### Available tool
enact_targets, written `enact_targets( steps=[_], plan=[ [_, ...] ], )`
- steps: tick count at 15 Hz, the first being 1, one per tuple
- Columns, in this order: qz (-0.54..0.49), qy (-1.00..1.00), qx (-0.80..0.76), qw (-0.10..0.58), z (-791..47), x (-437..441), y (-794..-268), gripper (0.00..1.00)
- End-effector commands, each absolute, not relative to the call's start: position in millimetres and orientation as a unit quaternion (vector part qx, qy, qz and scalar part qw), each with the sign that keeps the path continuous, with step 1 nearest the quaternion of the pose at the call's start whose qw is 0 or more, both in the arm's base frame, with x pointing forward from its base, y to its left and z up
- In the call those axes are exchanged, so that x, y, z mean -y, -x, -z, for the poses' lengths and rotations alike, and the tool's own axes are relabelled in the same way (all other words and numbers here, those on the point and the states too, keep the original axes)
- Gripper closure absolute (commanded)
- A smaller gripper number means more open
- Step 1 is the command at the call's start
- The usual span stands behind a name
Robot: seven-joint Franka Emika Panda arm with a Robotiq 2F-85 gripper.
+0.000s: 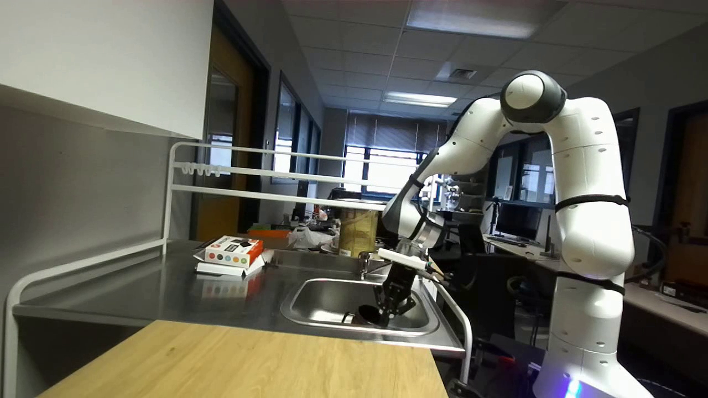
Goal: Put the cup in the sink
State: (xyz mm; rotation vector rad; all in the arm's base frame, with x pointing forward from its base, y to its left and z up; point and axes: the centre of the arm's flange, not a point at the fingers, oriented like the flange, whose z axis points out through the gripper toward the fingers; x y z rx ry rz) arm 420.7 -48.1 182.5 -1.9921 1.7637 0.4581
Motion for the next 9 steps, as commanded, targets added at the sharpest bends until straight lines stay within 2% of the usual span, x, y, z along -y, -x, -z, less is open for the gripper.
enact_targets(
  steps=[1,4,9],
  plan=[
    [-0.168,0.719,-0.647,0.189,-202.0,37.0,-386.0,0.94],
    [-0.157,0.718,-0.669,0.112,-206.8,34.2,-393.1,0.94],
    [-0.147,0.742,-0.652,0.056,-211.3,18.9,-420.7,0.94]
  ],
)
